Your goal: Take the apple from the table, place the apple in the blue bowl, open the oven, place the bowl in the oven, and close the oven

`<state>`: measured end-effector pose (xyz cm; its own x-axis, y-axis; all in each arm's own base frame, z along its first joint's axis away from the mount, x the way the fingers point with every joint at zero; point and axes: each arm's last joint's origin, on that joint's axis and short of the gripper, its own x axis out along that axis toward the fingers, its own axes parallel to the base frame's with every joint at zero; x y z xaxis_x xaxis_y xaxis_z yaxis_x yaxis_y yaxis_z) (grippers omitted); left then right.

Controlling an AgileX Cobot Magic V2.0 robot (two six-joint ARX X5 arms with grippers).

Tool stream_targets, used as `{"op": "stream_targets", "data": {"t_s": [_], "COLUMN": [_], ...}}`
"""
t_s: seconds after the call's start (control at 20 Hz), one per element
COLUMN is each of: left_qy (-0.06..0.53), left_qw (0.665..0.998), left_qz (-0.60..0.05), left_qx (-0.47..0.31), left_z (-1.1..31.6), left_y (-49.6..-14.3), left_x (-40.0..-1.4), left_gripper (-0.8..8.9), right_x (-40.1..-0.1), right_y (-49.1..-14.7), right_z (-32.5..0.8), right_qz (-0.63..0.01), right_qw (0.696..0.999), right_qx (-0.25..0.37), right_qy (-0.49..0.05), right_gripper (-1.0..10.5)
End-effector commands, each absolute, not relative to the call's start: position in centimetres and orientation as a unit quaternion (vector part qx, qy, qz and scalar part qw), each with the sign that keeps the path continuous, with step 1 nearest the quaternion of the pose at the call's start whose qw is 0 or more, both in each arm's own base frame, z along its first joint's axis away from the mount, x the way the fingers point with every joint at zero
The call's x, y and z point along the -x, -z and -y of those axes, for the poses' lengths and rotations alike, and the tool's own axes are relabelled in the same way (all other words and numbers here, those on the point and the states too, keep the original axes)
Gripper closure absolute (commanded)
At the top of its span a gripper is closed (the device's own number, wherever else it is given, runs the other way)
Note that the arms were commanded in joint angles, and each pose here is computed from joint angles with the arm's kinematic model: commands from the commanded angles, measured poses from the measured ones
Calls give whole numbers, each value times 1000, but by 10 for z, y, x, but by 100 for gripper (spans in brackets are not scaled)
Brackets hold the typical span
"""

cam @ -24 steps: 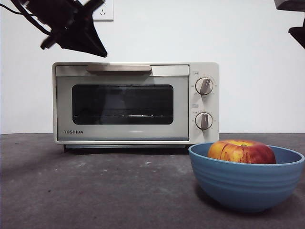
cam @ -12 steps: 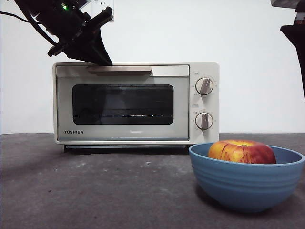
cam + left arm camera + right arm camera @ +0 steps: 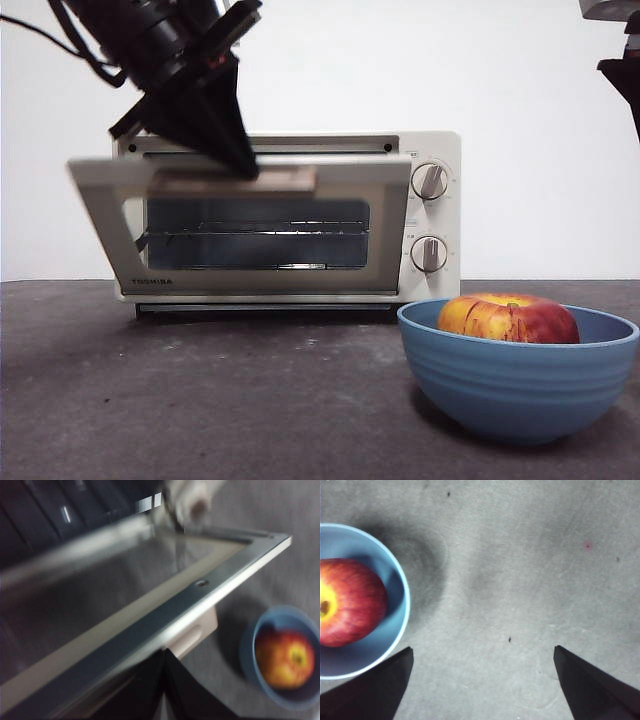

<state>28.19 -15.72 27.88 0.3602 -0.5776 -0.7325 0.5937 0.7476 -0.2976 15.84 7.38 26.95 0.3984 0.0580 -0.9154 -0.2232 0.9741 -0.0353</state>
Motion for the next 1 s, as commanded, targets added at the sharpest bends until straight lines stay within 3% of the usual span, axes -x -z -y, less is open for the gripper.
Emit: {"op": "stream_targets", "data": {"t_s": [0.05,0.3,0.55,0.75,1.0], "left_qy": [338,350,392,387,334], "left_qw": [806,776,775,809,867], "left_qz": [-484,-521,-494,-442,-368], "left_qx": [-37,-61,-37,-20,24], "left_z": [159,165,165,144,89], "left_y": [-261,-256,-266,-294,-337], "left_x": [-283,-269,-268,-264,-251], "left_gripper": [807,807,807,807,807], "right_x": [-160,-161,-163,-167,-172], "right_y": [-270,-269,-269,-267,-238], "right_z": [-73,-71,-69,-70,-74], "right_qz": [-546,-556,-558,-548,-558], "right_qw": [830,823,820,823,811], "right_qx": [76,54,33,8,-12], "right_qy": [-82,-100,-120,-148,-176], "right_gripper": [502,502,502,503,526]}}
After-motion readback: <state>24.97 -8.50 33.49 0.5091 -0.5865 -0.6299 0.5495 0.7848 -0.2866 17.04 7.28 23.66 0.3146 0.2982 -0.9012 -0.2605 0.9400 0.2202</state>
